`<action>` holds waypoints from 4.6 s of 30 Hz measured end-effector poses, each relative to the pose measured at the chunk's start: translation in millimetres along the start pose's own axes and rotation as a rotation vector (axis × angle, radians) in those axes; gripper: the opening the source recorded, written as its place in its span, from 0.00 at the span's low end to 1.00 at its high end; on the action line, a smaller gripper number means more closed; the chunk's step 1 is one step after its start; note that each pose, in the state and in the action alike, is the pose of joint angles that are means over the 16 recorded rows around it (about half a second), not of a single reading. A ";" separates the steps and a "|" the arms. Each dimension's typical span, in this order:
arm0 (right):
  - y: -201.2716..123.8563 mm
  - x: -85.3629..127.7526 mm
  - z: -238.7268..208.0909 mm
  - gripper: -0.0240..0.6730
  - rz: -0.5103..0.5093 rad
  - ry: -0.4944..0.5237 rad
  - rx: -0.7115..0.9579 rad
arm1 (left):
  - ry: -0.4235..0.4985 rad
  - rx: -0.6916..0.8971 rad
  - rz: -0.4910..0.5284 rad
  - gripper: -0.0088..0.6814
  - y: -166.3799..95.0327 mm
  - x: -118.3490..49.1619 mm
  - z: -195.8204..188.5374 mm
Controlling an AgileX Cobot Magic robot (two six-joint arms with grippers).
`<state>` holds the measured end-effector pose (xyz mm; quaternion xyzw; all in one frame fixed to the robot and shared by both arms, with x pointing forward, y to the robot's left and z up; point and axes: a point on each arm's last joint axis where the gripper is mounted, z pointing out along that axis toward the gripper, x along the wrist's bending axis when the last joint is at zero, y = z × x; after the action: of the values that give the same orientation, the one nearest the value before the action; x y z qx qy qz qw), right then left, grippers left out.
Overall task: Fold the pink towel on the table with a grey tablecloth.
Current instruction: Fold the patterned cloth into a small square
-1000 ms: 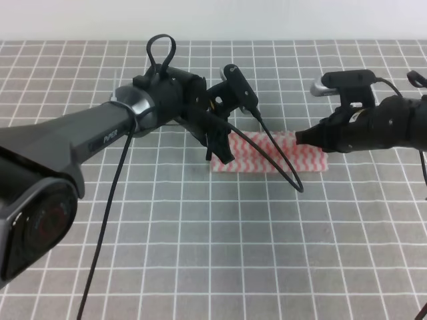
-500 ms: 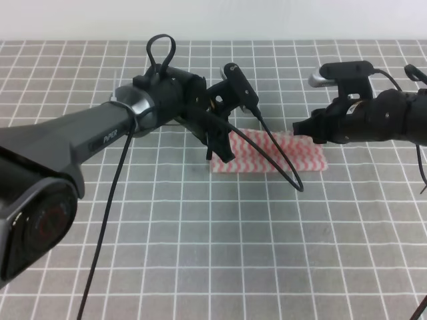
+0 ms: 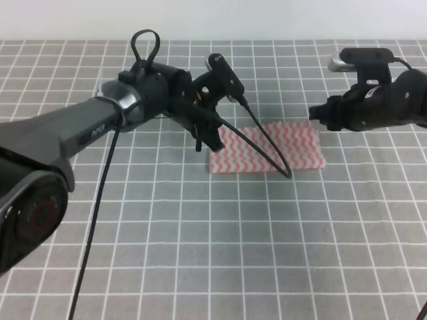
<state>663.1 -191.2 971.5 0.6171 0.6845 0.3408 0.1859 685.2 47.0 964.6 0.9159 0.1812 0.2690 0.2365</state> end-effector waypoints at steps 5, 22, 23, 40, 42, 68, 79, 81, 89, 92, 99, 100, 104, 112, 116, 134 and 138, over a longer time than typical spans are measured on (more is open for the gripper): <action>1.6 -1.5 -1.9 0.41 0.018 0.009 0.035 | 0.014 -0.008 -0.018 0.45 -2.8 3.5 3.1; -9.3 1.3 -0.5 0.52 0.063 0.042 0.161 | -0.170 -0.072 -0.235 0.30 18.6 -1.5 -13.7; -10.4 1.3 0.5 0.52 0.066 0.043 0.169 | -0.187 -0.075 -0.242 0.27 20.0 -2.4 -15.1; -27.3 3.8 17.1 0.53 0.094 0.071 0.271 | -0.295 0.036 -0.191 0.01 3.8 -19.4 5.4; -27.8 5.0 17.8 0.53 0.093 0.076 0.273 | -0.299 0.047 -0.188 0.01 1.9 -20.3 7.2; -17.2 11.6 21.2 0.49 0.005 0.090 0.306 | -0.314 0.079 -0.176 0.01 -1.9 -20.4 6.2; -21.4 10.2 27.3 0.48 0.010 0.083 0.334 | -0.314 0.081 -0.175 0.01 -2.0 -20.2 5.9; -21.6 9.9 28.4 0.46 0.014 0.083 0.336 | -0.314 0.081 -0.174 0.01 -2.0 -20.3 5.8; -16.0 11.1 30.4 0.27 0.021 0.090 0.340 | -0.315 0.086 -0.171 0.01 -2.4 -20.4 5.8; -10.6 12.7 29.4 0.18 0.016 0.099 0.339 | -0.316 0.089 -0.169 0.01 -2.7 -20.5 5.9; 5.8 20.2 23.2 0.04 -0.012 0.133 0.334 | -0.319 0.094 -0.166 0.01 -3.6 -21.1 6.6; 8.1 21.9 22.1 0.03 -0.019 0.139 0.333 | -0.319 0.095 -0.166 0.01 -3.7 -21.1 6.7; 16.0 30.3 17.7 0.02 -0.045 0.172 0.325 | -0.321 0.096 -0.170 0.01 -4.5 -20.9 7.4; 22.5 50.0 12.1 0.02 -0.085 0.241 0.310 | -0.317 0.090 -0.192 0.01 -5.1 -7.8 -4.3; 22.6 58.1 11.4 0.02 -0.090 0.267 0.303 | -0.306 0.073 -0.211 0.01 -3.4 5.8 -19.4; 19.0 97.6 9.8 0.01 -0.093 0.385 0.259 | -0.241 -0.049 -0.252 0.01 15.3 47.0 -99.6; 16.1 106.6 11.7 0.01 -0.092 0.406 0.254 | -0.249 -0.052 -0.255 0.01 16.5 46.7 -103.4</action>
<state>664.5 -84.7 992.2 0.5226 0.7725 0.3603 -0.0193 665.6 89.6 1069.3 0.9054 0.2581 0.1260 0.3128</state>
